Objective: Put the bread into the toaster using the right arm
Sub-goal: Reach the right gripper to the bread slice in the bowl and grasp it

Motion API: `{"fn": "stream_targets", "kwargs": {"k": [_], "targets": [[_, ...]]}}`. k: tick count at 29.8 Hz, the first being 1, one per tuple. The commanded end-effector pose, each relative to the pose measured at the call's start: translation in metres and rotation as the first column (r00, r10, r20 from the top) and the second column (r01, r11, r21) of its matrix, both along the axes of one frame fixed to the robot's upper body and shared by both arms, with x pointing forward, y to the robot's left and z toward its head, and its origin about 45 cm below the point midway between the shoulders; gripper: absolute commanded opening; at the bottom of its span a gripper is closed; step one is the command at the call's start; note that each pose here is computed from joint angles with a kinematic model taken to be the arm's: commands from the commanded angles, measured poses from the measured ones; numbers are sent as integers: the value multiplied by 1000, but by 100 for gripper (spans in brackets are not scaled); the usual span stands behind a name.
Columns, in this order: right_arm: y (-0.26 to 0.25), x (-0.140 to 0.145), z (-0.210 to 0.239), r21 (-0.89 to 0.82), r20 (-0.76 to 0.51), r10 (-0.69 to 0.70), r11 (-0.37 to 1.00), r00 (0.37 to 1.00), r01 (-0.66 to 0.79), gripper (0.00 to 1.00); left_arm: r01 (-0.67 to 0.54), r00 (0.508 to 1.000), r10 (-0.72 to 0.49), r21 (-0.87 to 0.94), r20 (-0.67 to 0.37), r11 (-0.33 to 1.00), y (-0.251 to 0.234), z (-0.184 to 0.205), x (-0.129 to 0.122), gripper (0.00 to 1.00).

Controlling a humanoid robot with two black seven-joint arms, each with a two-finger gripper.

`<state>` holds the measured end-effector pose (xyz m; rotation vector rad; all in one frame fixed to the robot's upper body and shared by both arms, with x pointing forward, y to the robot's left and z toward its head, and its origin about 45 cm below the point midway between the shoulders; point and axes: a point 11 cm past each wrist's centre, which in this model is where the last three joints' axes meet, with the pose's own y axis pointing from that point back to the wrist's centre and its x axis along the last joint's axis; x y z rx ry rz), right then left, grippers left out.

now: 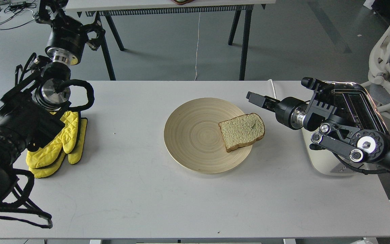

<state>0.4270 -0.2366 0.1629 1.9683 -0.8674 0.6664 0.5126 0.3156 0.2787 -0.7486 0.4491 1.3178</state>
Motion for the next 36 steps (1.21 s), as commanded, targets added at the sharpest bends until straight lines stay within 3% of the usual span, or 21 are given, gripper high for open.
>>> {"fn": "stream_targets", "kwargs": {"k": [1,5,29,32,36], "targets": [[-1,-8,-19,-82,-13,31,996,999,-32,91,0,1000,0,0,0,1000,0,0,0,100],[-11,-14,-33,-135,-27,33,990,999,-36,80,2,1000,-2,1,-1,1000,-1,0,0,100],[4,-33,-69,-59,-89,-12,998,996,7,68,1,1000,-1,-1,0,1000,-1,0,0,100],[5,-33,-69,-56,-90,-13,998,996,8,61,3,1000,-3,-2,-1,1000,-2,-1,0,100],[4,-35,-72,-67,-99,-6,998,995,0,35,3,1000,-3,-2,-1,1000,-2,-1,0,100]]}}
